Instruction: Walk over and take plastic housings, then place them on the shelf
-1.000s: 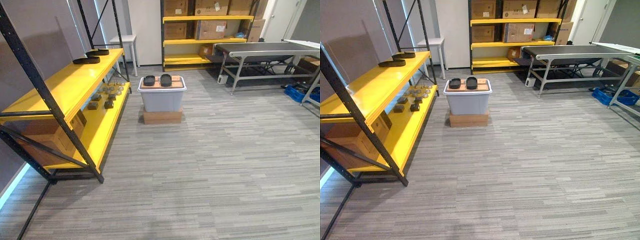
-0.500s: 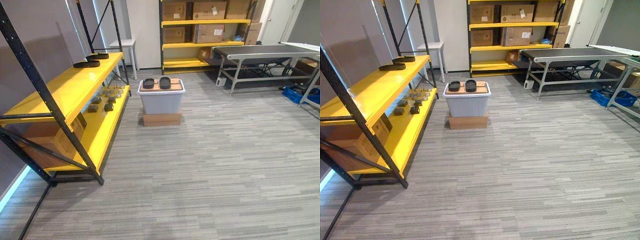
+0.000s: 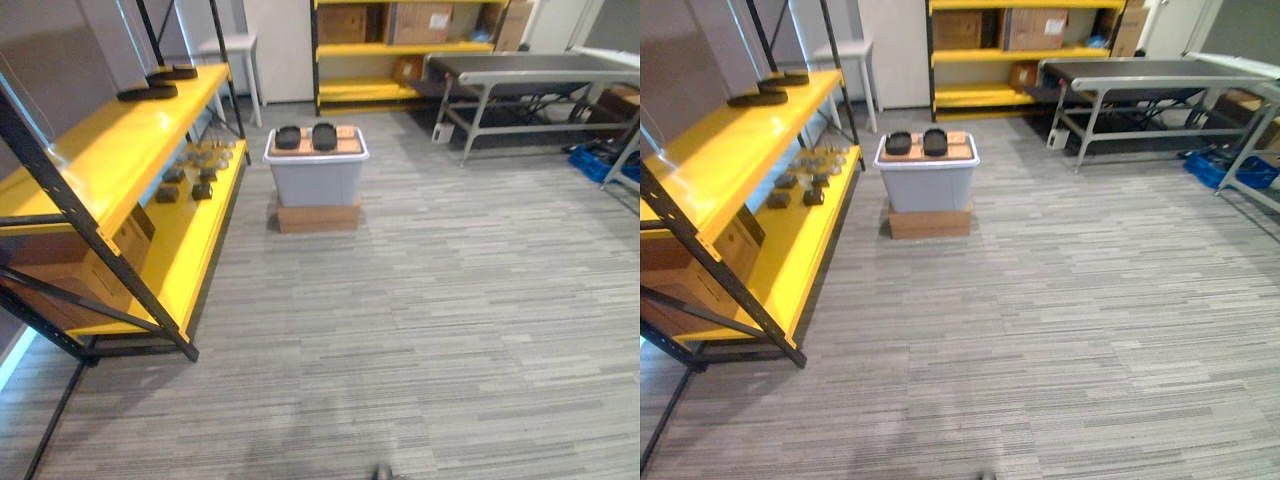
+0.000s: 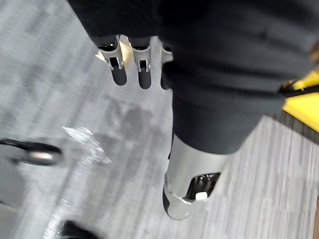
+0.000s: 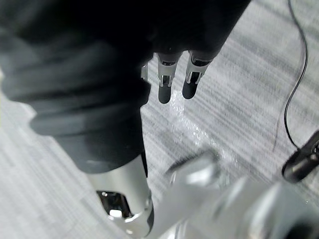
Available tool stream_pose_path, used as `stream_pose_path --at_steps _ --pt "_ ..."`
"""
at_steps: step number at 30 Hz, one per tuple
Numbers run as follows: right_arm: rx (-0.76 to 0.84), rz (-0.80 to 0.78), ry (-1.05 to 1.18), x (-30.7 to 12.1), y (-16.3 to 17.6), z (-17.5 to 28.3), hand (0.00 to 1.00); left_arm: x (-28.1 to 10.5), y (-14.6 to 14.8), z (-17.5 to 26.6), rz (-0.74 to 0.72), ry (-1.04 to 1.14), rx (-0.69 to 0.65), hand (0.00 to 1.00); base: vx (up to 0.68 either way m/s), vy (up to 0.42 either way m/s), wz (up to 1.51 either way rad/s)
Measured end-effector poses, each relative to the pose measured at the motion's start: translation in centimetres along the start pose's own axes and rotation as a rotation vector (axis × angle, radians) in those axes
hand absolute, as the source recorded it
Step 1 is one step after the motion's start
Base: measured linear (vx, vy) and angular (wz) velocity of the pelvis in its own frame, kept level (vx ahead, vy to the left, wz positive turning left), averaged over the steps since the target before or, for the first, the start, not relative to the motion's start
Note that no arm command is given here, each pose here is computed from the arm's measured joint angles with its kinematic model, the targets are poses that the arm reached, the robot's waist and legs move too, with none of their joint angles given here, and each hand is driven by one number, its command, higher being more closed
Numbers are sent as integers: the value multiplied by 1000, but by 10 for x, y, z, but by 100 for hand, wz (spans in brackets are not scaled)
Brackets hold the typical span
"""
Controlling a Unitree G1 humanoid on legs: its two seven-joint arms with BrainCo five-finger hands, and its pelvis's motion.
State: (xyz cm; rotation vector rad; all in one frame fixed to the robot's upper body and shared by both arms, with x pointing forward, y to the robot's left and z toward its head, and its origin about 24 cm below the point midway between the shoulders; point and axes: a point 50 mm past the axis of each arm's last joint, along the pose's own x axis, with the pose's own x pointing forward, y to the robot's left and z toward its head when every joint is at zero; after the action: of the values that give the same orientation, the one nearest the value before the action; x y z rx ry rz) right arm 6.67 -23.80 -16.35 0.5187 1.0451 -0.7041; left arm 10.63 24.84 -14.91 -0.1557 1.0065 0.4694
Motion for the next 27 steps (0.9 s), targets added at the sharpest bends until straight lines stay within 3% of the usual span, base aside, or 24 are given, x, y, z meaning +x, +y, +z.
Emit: stream_pose_path --at_steps 4,9,16,19,23,27 --pt "71 -2 -10 0 3 -1 0 0 -4 0 4 -2 -38 0 723 -296 7" --pt "71 13 -31 -3 7 -6 0 -6 -18 -12 5 -5 -217 0 608 -158 -11" --pt "39 96 -86 0 41 13 0 -21 -6 -55 52 86 -293 0 610 109 -102" --pt "41 61 -76 -2 31 6 0 -26 3 -66 87 109 -313 0 734 336 -11" --pt "211 -40 -23 -5 7 -15 0 -26 16 -68 143 114 -373 0 839 348 33" --pt "148 -65 33 -11 -10 -35 0 -25 9 -68 132 122 -396 0 746 143 53"
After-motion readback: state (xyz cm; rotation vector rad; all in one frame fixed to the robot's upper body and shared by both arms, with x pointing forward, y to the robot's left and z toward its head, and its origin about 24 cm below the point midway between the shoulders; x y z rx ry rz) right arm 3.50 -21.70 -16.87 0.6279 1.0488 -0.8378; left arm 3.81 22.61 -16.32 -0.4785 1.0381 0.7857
